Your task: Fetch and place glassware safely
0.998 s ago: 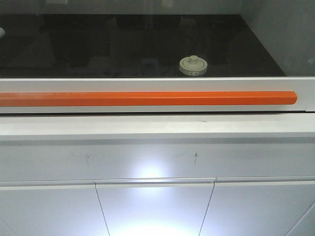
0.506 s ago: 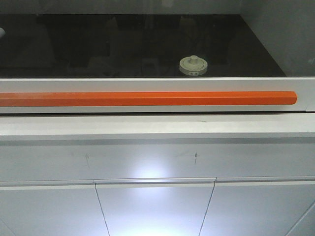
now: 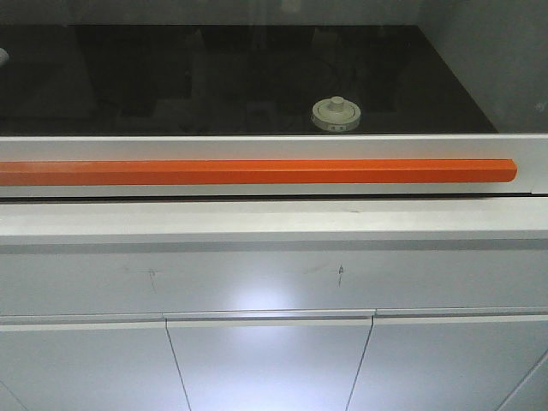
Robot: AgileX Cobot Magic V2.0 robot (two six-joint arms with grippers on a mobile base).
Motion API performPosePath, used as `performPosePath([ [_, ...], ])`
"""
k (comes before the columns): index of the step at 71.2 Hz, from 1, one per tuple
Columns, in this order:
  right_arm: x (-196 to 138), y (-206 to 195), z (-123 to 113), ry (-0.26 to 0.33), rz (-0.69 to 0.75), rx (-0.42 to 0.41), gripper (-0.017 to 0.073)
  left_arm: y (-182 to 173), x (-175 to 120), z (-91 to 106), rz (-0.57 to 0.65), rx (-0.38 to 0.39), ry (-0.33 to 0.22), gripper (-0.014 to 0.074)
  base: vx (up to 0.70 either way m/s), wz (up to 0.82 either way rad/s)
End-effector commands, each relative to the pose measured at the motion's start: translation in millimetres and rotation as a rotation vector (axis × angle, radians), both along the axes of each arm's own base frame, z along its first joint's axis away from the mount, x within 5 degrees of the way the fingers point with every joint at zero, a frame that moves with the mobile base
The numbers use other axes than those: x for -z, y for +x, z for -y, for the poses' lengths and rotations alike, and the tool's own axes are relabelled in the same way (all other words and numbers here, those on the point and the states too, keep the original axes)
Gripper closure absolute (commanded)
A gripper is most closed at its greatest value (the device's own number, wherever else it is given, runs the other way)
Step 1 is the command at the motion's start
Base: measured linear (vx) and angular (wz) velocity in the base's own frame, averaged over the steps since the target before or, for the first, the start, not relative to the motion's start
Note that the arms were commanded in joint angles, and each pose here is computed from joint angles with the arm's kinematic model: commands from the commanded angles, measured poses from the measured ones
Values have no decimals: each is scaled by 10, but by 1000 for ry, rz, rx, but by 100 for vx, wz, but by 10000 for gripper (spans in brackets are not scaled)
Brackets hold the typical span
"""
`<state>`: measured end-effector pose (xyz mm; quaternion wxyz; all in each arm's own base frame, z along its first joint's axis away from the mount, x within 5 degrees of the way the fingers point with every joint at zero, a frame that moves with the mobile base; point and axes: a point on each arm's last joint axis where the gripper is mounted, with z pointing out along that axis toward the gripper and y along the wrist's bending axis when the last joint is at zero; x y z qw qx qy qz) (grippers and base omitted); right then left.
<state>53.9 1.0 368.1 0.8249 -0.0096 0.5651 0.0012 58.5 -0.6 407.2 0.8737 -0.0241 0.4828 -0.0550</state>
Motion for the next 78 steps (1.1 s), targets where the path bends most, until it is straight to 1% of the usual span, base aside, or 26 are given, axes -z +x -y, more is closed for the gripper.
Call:
performPosePath([
  [1,-408,88,-3,-17,79,6,560,187,-387,6,48,12,-14,601,0,0],
  [6,-561,267,-6,-17,55,6,560,373,-544,11,34,12,-14,601,0,0],
  [11,-653,421,-9,-18,32,5,560,578,-570,16,-1,11,-13,601,0,0],
  [15,-669,568,-11,-15,0,4,560,718,-530,19,-30,11,-13,601,0,0],
  [26,-552,898,-17,-17,-91,2,560,1056,-373,28,-141,11,-11,601,0,0],
  [38,-387,1164,-21,-19,-190,2,560,1286,-202,36,-270,12,-8,601,0,0],
  [50,-257,1362,-24,-18,-262,1,560,1422,-34,42,-413,14,-5,601,0,0],
  [60,-147,1464,-23,8,-341,-2,560,1463,107,46,-532,15,-2,601,0,0],
  [70,-63,1500,-22,7,-408,0,560,1467,332,44,-554,14,-2,601,0,0],
  [78,90,1491,-24,14,-388,-4,560,1451,623,41,-553,10,-3,601,0,0],
])
